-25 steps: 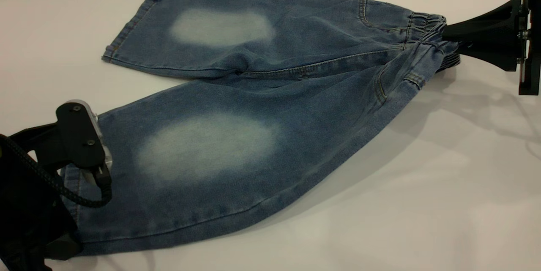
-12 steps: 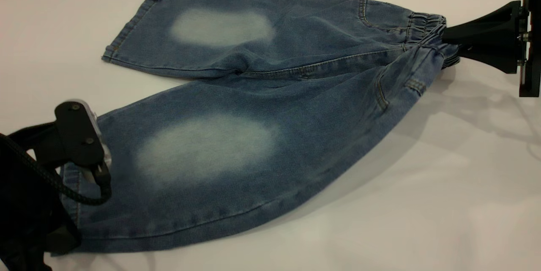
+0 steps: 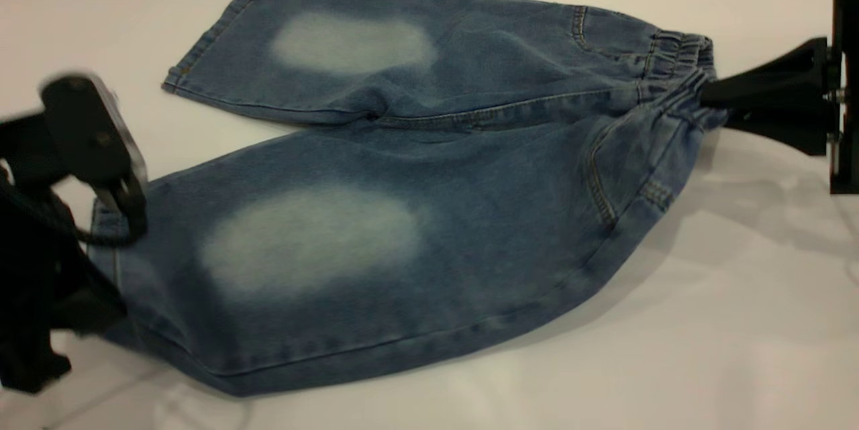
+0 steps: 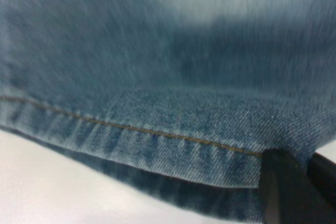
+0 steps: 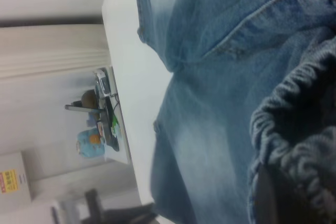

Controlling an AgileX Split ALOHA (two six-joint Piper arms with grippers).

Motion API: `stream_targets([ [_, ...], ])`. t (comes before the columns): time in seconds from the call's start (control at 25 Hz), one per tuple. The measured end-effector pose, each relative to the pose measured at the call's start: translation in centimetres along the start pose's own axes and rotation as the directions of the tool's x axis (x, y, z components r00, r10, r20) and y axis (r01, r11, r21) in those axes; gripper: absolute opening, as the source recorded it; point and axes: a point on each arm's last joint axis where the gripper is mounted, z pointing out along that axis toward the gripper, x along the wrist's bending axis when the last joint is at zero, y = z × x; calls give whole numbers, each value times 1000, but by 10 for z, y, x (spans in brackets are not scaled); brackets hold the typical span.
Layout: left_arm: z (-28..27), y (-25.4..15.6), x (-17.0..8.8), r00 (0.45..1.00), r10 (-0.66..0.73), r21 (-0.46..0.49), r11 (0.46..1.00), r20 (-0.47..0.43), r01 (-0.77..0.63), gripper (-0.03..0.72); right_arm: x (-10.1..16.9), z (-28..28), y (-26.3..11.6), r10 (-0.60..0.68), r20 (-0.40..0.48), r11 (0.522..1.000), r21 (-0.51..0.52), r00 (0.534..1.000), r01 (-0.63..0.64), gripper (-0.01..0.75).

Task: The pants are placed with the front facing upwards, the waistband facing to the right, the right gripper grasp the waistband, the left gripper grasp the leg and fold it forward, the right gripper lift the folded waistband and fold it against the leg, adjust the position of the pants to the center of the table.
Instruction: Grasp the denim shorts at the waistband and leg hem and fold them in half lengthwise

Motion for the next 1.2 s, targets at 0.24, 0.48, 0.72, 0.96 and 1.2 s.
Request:
stream_targets([
  [0.24,-30,8,4,997,0,-122,993,-82,-10,69,3,-3,-13,4,3,1000,5,1000,-4,39],
  [0.48,-52,11,5,991,-4,-198,980,-132,-22,69,27,-11,-8,-36,-11,999,-25,999,36,39],
  [0.72,-52,11,6,990,-6,-206,978,-139,-23,69,43,-21,-6,-46,117,998,-43,992,51,39],
  [0.96,-52,12,6,990,-5,-208,978,-142,-25,69,57,-33,-7,-91,269,992,-60,959,111,39],
  [1.2,-53,13,7,988,-8,-218,976,-152,-26,69,79,-46,-8,-158,344,975,-95,926,202,39],
])
